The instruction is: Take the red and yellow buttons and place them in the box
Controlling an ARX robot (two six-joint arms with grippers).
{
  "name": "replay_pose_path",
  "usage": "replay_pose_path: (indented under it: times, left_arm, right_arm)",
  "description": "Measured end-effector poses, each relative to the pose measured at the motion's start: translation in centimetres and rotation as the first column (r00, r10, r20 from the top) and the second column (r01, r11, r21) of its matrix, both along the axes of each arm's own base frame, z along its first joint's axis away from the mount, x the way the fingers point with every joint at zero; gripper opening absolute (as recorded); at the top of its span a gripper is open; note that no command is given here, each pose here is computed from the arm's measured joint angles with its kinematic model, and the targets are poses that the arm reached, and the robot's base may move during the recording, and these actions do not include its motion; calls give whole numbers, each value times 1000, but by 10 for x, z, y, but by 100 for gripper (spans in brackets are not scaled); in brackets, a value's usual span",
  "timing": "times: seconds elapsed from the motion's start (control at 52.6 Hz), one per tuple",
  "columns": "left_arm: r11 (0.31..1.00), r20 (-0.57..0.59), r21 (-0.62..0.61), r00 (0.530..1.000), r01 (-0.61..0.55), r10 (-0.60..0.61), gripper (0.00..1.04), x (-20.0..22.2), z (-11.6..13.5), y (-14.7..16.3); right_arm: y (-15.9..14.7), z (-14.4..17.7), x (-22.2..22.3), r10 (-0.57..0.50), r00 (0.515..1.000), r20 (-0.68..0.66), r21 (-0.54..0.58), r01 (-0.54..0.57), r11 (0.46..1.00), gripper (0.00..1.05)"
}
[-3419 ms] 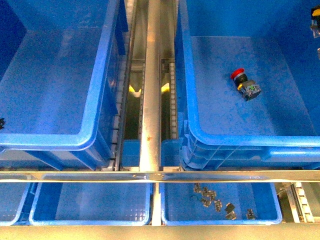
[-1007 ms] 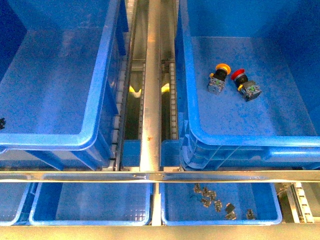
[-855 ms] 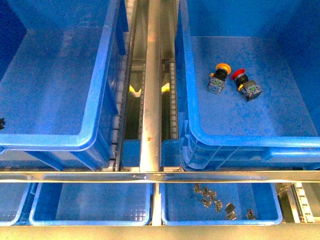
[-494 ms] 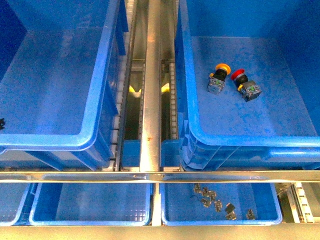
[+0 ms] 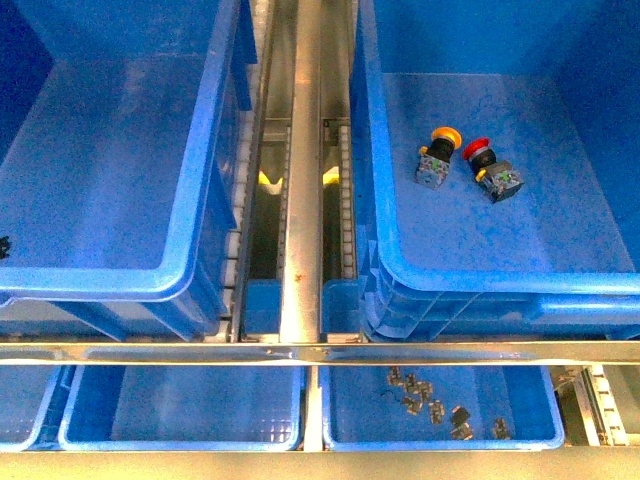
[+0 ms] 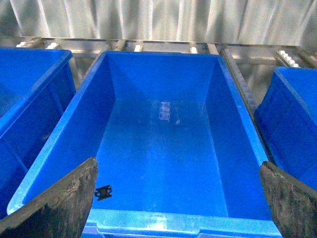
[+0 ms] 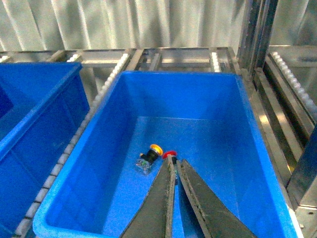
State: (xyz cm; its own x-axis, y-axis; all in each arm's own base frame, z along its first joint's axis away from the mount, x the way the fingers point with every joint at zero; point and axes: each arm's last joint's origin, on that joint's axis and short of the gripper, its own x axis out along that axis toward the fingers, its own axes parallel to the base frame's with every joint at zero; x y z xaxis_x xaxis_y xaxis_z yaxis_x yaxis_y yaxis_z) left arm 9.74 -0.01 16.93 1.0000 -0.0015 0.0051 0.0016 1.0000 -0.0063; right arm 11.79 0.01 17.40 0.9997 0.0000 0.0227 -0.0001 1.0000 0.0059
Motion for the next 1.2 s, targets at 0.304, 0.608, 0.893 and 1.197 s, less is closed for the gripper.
replay_pose_path:
  times: [0.304,0.608,0.893,1.197]
  left_arm:
    - [1000,0,0,1000,0,0,97,0,0,0]
    - [1000,0,0,1000,0,0,97,0,0,0]
    - [1000,0,0,1000,0,0,97,0,0,0]
    - [1000,0,0,1000,0,0,97,0,0,0]
  right_arm:
    - [0,0,-7,0,1000,0,0,0,1000,4]
    - [0,-3,-21,0,1000,-1,0,0,1000,4]
    - [0,-3,-21,-1,1000,-3,-2,1,1000,16]
    - [0,-3,-21,-1,1000,-4,-2,1,1000,89]
